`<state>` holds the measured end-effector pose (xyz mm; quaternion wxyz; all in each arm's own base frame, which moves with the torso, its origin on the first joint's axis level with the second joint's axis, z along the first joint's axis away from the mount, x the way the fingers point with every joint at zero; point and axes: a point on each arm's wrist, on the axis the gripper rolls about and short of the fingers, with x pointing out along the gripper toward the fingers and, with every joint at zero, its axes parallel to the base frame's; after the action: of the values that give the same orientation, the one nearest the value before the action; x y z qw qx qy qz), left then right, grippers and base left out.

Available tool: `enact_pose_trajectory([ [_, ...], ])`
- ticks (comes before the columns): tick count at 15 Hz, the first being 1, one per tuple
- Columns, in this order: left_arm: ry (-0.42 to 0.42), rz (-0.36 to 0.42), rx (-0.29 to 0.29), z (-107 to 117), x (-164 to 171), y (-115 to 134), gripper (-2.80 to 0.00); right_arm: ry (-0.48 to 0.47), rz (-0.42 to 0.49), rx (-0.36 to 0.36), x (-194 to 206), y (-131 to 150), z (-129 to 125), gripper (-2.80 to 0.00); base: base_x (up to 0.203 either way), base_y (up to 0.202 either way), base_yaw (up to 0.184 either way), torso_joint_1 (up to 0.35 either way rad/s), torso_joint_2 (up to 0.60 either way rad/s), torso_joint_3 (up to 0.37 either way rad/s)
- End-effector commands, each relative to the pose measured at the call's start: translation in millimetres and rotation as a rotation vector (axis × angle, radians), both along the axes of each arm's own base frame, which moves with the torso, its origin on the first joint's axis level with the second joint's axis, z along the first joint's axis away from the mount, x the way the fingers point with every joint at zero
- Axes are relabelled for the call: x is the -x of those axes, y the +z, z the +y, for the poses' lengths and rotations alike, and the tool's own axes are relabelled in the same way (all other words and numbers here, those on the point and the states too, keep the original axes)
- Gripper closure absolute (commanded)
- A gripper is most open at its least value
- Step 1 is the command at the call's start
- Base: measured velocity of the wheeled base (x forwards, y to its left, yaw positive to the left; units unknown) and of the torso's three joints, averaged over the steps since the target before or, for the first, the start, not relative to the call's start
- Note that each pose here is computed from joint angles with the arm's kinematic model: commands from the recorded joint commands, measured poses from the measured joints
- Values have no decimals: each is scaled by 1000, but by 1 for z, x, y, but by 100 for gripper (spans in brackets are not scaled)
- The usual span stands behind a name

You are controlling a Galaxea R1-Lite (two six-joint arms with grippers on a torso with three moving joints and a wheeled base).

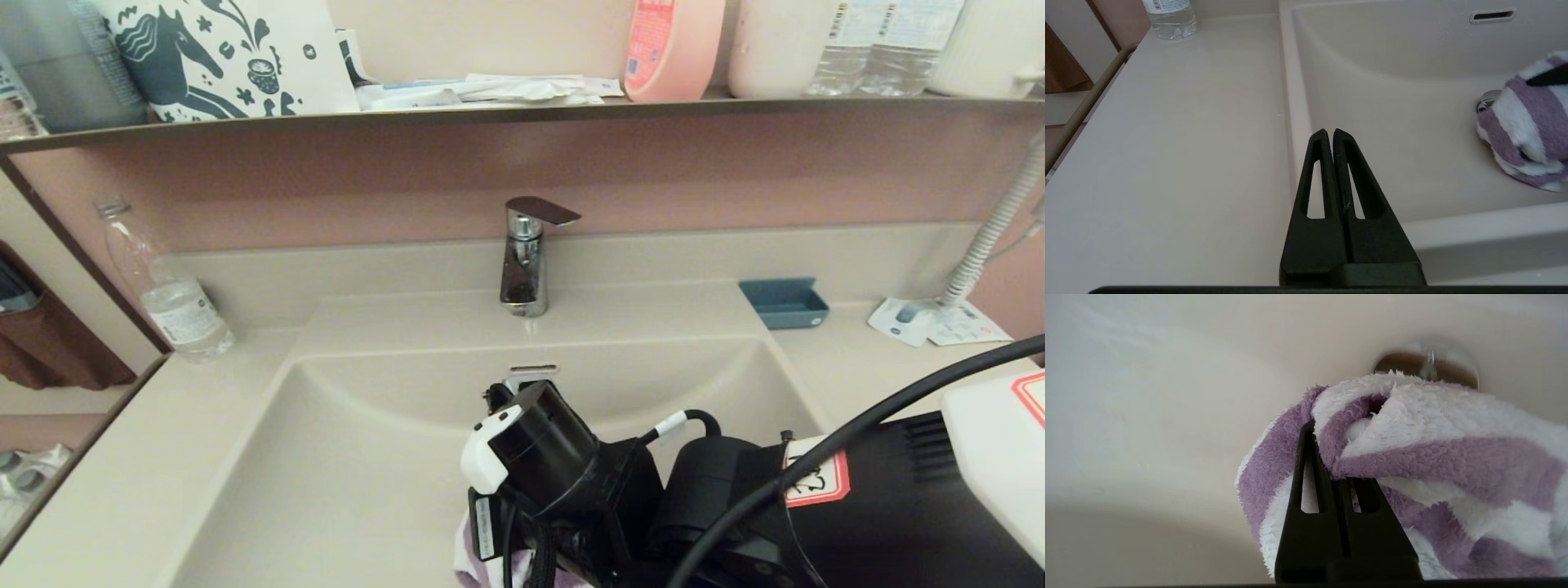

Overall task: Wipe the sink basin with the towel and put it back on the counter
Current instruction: Wipe the sink

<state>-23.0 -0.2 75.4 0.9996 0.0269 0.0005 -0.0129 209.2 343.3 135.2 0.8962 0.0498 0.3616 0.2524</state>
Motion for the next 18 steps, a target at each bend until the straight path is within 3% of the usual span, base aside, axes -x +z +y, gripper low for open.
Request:
enact_pose_trajectory([
  [1,0,2,0,0,0,0,0,-3,-23,-19,-3,6,-1,0,0,0,0,0,0,0],
  [6,0,2,0,0,0,0,0,30,-27,-19,-9,-9,12,0,0,0,0,0,0,0],
  [9,0,1,0,0,0,0,0,72,38,116,-4,-19,6,0,0,0,0,0,0,0],
  [11,0,1,0,0,0,0,0,65,60,144,-9,-30,9,0,0,0,0,0,0,0],
  [18,0,1,0,0,0,0,0,139,74,29,-31,-58,60,0,0,0,0,0,0,0],
])
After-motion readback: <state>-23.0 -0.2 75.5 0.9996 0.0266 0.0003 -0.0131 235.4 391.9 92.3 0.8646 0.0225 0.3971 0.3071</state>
